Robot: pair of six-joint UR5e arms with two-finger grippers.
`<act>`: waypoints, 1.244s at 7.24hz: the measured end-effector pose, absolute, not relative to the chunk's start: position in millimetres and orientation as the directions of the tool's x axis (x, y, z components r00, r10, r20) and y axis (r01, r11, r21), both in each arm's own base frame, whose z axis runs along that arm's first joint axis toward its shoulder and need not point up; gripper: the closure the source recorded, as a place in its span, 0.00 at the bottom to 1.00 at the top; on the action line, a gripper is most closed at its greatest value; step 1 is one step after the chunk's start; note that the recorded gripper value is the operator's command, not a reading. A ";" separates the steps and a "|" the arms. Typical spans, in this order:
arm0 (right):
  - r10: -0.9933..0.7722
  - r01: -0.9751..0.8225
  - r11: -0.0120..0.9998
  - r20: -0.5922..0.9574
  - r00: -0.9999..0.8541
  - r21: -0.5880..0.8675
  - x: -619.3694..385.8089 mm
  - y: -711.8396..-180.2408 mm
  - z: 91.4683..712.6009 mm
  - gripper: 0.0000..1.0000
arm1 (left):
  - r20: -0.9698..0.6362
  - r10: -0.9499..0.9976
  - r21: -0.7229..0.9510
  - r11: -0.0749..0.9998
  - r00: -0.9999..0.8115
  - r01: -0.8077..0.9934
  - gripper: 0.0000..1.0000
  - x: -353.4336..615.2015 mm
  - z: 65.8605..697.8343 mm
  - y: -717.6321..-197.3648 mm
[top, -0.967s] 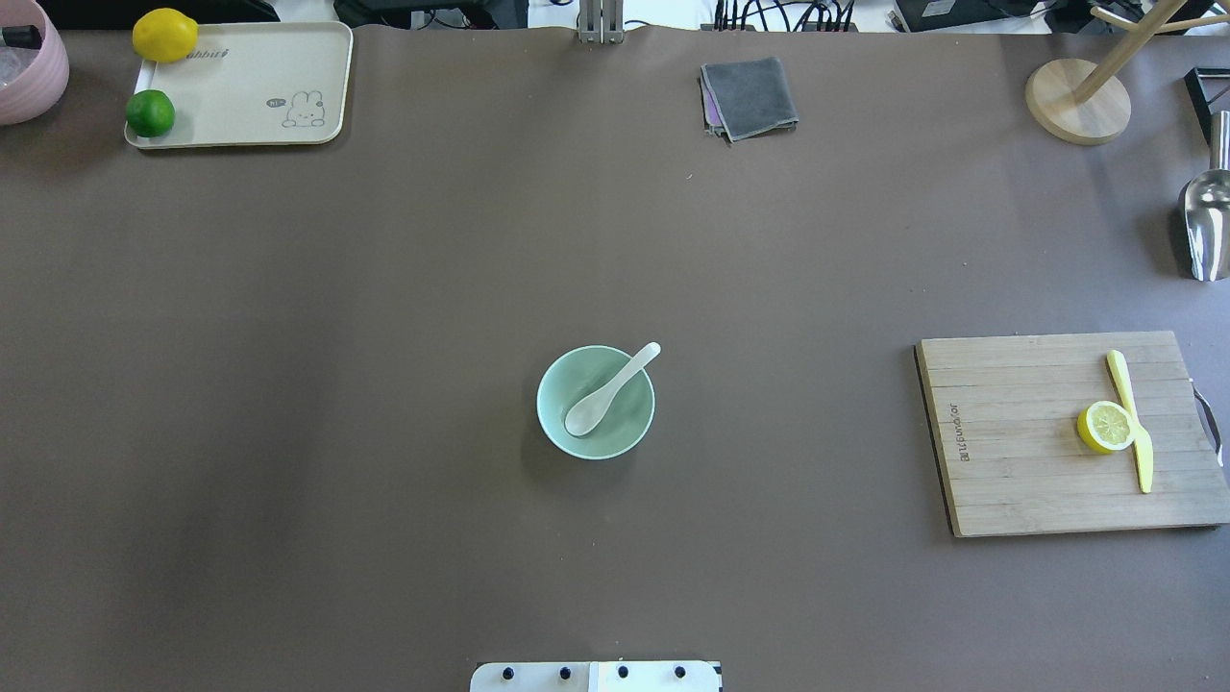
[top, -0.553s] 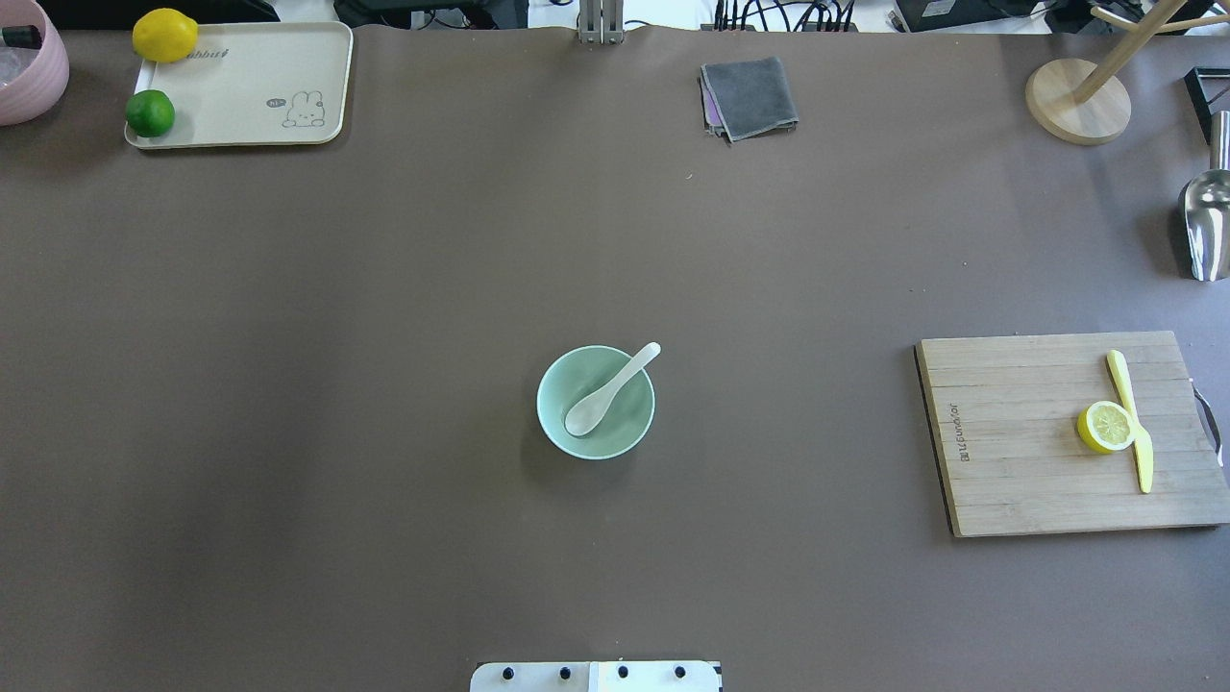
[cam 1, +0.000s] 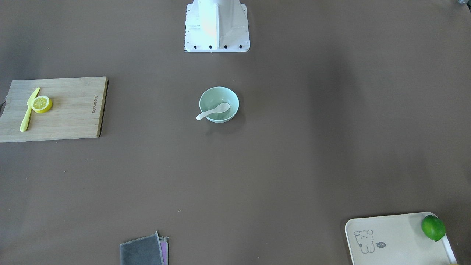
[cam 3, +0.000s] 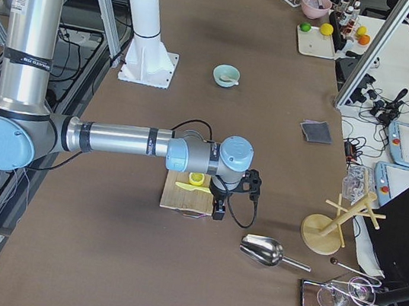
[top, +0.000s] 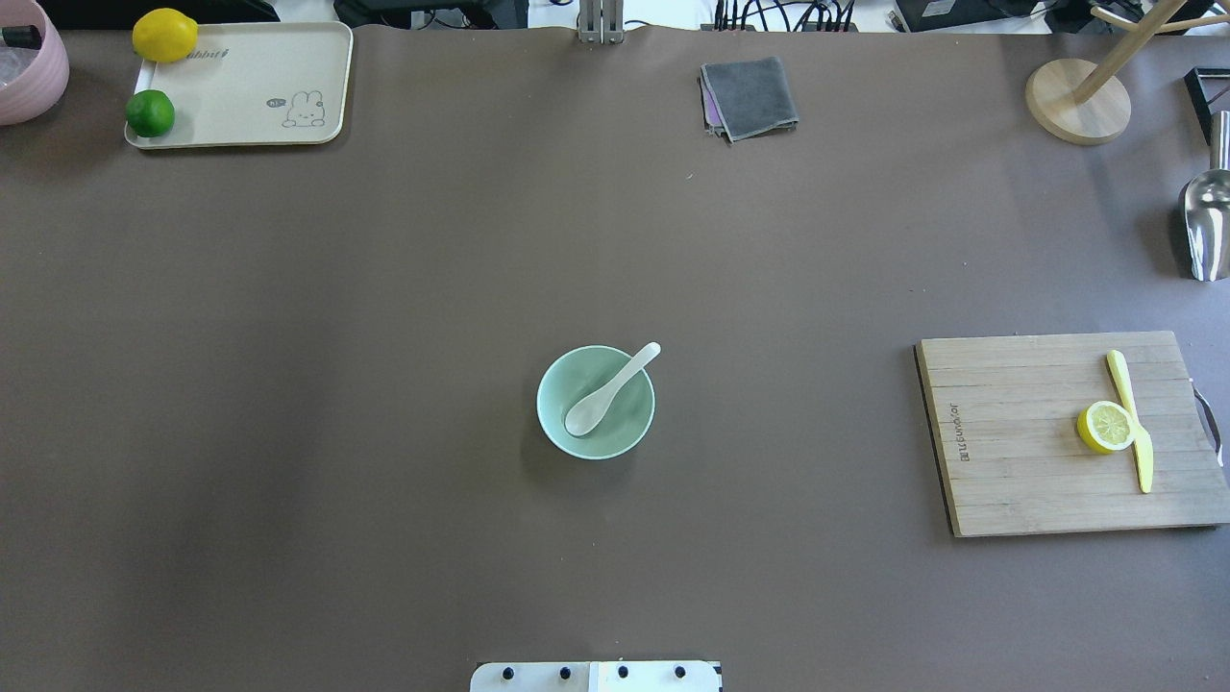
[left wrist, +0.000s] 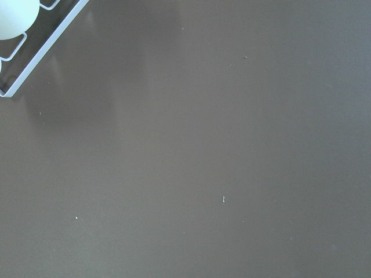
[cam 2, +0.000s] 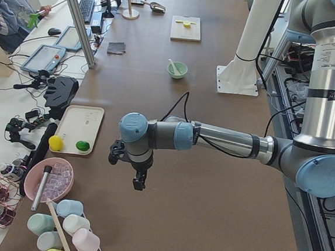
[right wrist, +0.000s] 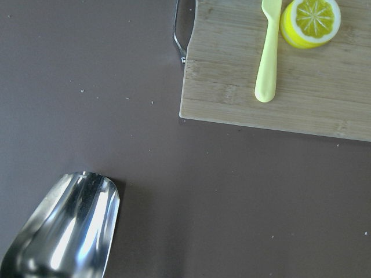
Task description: Place spoon in bowl
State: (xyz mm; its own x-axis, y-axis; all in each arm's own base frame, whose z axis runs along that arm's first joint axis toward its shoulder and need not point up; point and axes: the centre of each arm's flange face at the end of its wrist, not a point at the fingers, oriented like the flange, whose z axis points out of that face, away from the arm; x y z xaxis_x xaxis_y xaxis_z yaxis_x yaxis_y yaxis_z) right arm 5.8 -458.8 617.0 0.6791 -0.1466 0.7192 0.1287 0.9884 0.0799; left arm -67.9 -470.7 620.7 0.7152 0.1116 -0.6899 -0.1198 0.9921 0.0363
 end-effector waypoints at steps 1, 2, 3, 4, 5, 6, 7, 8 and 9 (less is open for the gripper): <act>-0.148 0.129 0.988 0.719 0.680 0.081 5.8 -459.1 616.5 0.00 | -0.689 0.114 0.040 0.992 0.715 -0.120 0.02 -67.9 619.1 -471.1; -0.148 0.129 0.988 0.718 0.680 0.081 5.8 -459.2 616.4 0.00 | -0.689 0.117 0.044 0.992 0.715 -0.120 0.02 -67.9 617.2 -471.4; -0.148 0.129 0.988 0.718 0.680 0.082 5.8 -459.2 616.4 0.00 | -0.689 0.119 0.047 0.992 0.715 -0.120 0.02 -67.9 616.1 -471.6; -0.148 0.129 0.988 0.719 0.679 0.082 5.8 -459.0 616.3 0.00 | -0.689 0.120 0.049 0.992 0.715 -0.120 0.02 -67.8 615.6 -471.7; -0.148 0.129 0.988 0.721 0.677 0.083 5.6 -458.9 615.9 0.00 | -0.689 0.121 0.051 0.992 0.715 -0.120 0.02 -67.8 614.7 -471.8; -0.150 0.128 0.988 0.722 0.675 0.085 5.3 -459.6 614.4 0.00 | -0.688 0.126 0.057 0.991 0.715 -0.120 0.02 -67.8 611.6 -472.0; -0.152 0.127 0.988 0.723 0.674 0.089 5.1 -460.6 612.0 0.00 | -0.687 0.132 0.066 0.991 0.715 -0.119 0.02 -67.9 607.2 -472.2; -0.157 0.127 0.987 0.725 0.671 0.096 4.8 -460.8 607.4 0.00 | -0.686 0.137 0.074 0.990 0.715 -0.118 0.02 -68.5 603.6 -472.1; -0.163 0.126 0.986 0.726 0.668 0.106 4.6 -461.0 601.7 0.00 | -0.685 0.142 0.082 0.990 0.715 -0.118 0.02 -68.8 599.3 -471.9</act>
State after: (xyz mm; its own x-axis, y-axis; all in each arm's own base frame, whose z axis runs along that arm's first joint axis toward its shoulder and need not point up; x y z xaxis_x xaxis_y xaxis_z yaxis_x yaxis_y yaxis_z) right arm 4.6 -461.0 601.7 0.6677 -0.1633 0.7263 0.1261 0.9864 0.1058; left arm -68.8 -471.9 599.3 0.7149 0.1419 -0.6846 -0.1176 0.9896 0.0824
